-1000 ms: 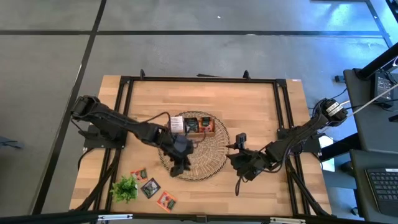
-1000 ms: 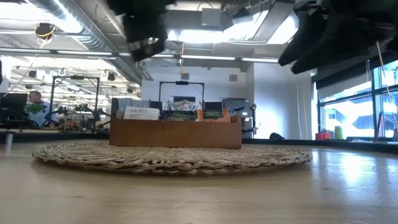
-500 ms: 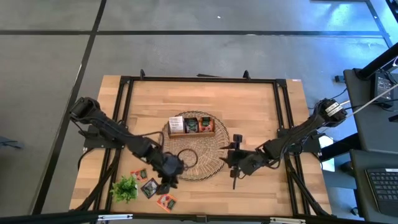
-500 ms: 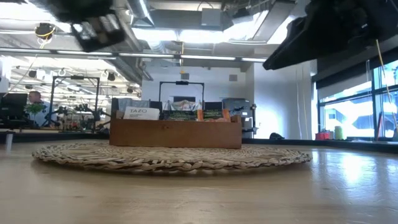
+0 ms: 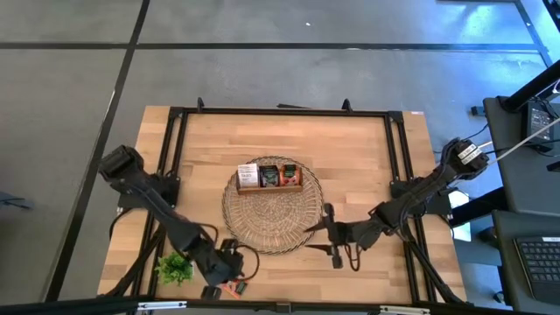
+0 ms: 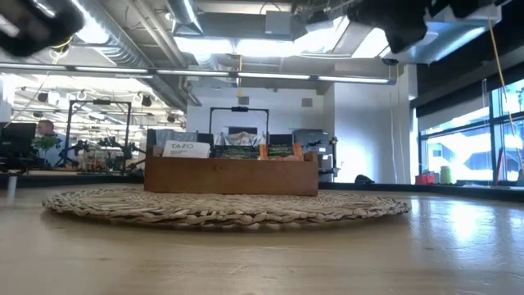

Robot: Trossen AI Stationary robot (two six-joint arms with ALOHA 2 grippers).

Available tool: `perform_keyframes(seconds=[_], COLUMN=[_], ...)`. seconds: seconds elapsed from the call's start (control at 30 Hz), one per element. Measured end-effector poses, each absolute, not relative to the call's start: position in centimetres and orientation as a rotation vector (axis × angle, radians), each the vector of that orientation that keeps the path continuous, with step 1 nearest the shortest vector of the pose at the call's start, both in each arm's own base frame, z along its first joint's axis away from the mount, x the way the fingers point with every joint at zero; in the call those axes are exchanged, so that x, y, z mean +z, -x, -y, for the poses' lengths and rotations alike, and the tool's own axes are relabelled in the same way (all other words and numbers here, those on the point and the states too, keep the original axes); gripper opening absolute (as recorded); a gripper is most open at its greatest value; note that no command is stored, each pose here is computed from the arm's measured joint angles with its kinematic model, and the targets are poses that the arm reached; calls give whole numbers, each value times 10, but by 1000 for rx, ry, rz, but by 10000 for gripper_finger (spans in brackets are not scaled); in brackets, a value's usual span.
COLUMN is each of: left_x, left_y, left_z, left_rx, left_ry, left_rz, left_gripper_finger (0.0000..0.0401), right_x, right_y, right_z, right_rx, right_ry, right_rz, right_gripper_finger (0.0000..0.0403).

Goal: Pick & Place Tea
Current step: Put the right orange tea bag into the right slot of the wooden organizer

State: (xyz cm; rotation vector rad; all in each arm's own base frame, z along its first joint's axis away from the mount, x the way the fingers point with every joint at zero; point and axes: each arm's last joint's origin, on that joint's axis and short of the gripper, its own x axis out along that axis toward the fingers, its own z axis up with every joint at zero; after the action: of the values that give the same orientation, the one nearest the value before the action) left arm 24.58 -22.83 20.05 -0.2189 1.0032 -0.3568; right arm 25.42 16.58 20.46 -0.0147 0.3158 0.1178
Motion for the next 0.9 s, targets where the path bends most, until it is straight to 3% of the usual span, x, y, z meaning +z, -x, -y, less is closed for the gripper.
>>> perform_keyframes(seconds=[0.27,0.47,0.77,0.9], left_x=[160,133,122,124], left_y=[-247,-251,-273,-287], left_z=[241,242,225,217], left_rx=[-347,-305,-214,-174], left_ry=[265,322,353,354], left_rz=[-1179,-1300,-1264,-1157], left_gripper_finger=[2,2,2,2], right_x=[212,195,175,170], right_y=[-255,-267,-308,-322], right_z=[-173,-185,-208,-209], right_rx=[198,271,263,260], right_ry=[-29,53,167,332], right_rz=[-236,-185,-216,-311], right_gripper_finger=[198,198,198,198])
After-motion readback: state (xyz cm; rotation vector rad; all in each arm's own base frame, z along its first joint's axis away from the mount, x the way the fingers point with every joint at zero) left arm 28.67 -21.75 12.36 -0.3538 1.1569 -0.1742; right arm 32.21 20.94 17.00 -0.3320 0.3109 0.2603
